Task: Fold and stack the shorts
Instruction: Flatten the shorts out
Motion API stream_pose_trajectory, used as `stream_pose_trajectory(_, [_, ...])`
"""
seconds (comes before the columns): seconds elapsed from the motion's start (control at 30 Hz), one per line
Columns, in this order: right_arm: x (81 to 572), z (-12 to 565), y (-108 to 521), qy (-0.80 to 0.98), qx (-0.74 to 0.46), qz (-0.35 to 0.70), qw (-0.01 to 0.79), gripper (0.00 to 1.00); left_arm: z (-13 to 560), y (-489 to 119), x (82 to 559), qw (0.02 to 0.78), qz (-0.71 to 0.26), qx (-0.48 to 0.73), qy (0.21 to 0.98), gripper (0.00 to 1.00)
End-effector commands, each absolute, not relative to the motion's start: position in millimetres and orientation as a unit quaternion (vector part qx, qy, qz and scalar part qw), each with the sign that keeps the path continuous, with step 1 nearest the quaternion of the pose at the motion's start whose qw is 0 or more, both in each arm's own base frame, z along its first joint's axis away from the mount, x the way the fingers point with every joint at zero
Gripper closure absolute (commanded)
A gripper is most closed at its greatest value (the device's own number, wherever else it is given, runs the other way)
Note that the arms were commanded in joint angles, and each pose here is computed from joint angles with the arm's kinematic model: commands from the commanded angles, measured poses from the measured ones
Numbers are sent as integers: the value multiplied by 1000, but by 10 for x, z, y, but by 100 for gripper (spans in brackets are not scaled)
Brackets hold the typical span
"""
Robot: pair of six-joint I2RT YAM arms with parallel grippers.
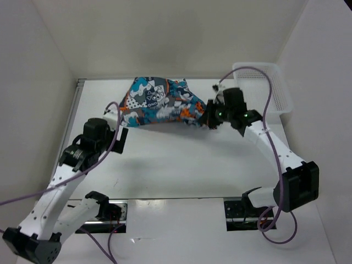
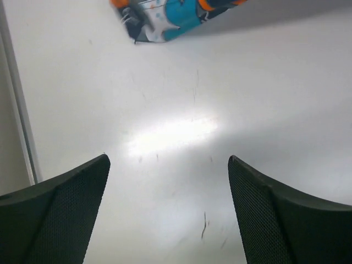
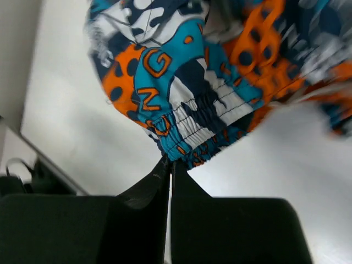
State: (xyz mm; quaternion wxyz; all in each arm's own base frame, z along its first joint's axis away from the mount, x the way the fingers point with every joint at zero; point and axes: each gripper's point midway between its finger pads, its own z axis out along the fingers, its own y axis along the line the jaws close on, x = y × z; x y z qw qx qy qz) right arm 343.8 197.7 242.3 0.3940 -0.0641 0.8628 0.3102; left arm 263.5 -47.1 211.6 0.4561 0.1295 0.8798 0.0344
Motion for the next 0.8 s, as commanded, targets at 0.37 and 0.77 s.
stream_pose_trajectory(0.37, [2590,1462,1959,910,-66,308,269,100,1411,-92,3339,398,94,61,910,3])
stream_pose_trajectory(0.77, [2595,1428,1994,908,-67,312,272,100,962,-272,4480,302,-58,63,949,8])
